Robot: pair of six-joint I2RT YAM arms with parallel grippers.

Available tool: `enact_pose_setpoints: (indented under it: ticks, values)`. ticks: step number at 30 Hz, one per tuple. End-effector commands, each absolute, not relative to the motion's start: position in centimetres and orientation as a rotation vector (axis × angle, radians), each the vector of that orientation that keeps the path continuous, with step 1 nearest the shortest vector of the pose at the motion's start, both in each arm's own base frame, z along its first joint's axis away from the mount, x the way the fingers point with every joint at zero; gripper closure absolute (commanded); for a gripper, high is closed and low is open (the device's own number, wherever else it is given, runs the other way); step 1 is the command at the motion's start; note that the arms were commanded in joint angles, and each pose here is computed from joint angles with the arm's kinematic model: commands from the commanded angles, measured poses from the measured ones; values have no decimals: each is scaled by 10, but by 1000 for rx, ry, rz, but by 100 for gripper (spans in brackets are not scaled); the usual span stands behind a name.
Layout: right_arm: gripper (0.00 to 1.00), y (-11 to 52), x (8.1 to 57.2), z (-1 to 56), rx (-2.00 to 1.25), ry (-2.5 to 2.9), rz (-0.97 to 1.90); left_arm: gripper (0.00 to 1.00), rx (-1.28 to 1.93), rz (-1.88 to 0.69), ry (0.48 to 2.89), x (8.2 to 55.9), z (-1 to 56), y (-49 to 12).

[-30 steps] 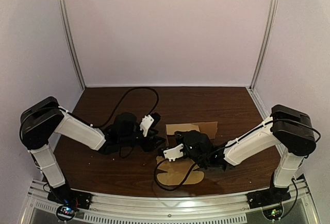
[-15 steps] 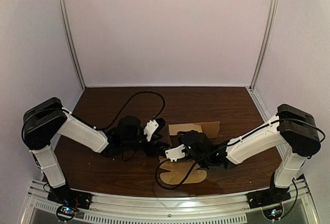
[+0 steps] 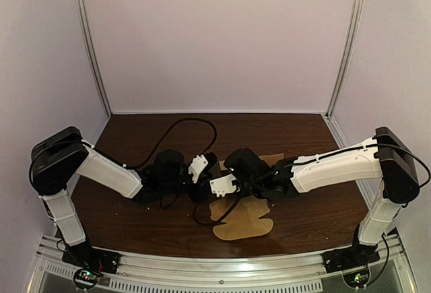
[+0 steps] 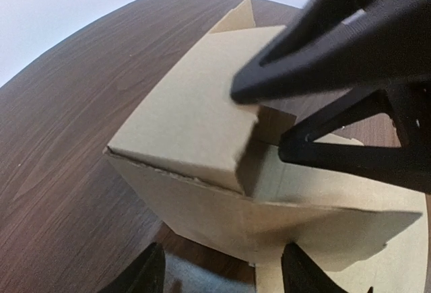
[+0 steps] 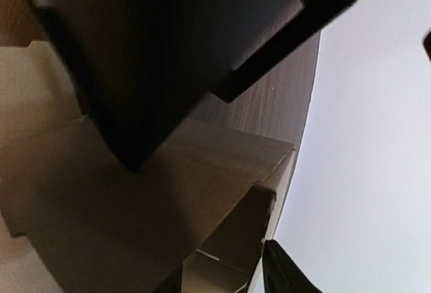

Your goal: Fold the paper box

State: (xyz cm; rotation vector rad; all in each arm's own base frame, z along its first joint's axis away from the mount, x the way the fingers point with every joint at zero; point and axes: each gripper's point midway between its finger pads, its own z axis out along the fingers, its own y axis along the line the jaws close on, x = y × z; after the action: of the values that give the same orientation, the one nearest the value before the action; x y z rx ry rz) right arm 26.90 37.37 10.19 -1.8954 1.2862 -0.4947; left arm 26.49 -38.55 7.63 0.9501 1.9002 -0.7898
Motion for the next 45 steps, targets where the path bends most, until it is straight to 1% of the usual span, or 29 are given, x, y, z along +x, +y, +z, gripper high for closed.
enact_pose_setpoints:
  ticks: [1, 7, 11, 17, 22, 24, 25, 26, 32, 38, 45]
  values:
    - [58, 360, 267, 102, -1902, 1503, -334, 38, 945, -807, 1818, 272, 89, -405]
    - [57, 357, 266, 98, -1916, 1593, -234, 38, 883, -761, 1810, 289, 85, -410]
    - [57, 355, 268, 99, -1907, 1629, -194, 38, 829, -789, 1780, 294, 88, -413]
    - [55, 348, 268, 98, -1909, 1654, -173, 37, 794, -858, 1770, 289, 86, -415]
    - [53, 336, 280, 104, -1889, 1679, -169, 36, 780, -931, 1757, 278, 89, -412]
    - [53, 334, 282, 104, -1887, 1687, -162, 33, 782, -984, 1734, 273, 95, -415]
    - [53, 334, 281, 104, -1891, 1689, -154, 26, 786, -1007, 1726, 270, 97, -417]
    - [53, 334, 280, 104, -1896, 1689, -148, 23, 789, -1019, 1722, 268, 98, -419]
    - [51, 334, 279, 109, -1902, 1706, -108, 22, 722, -1040, 1723, 275, 101, -431]
    - [50, 332, 281, 115, -1883, 1730, -90, 22, 705, -1008, 1761, 286, 94, -445]
    - [49, 328, 286, 120, -1863, 1777, -50, 22, 722, -898, 1794, 295, 78, -459]
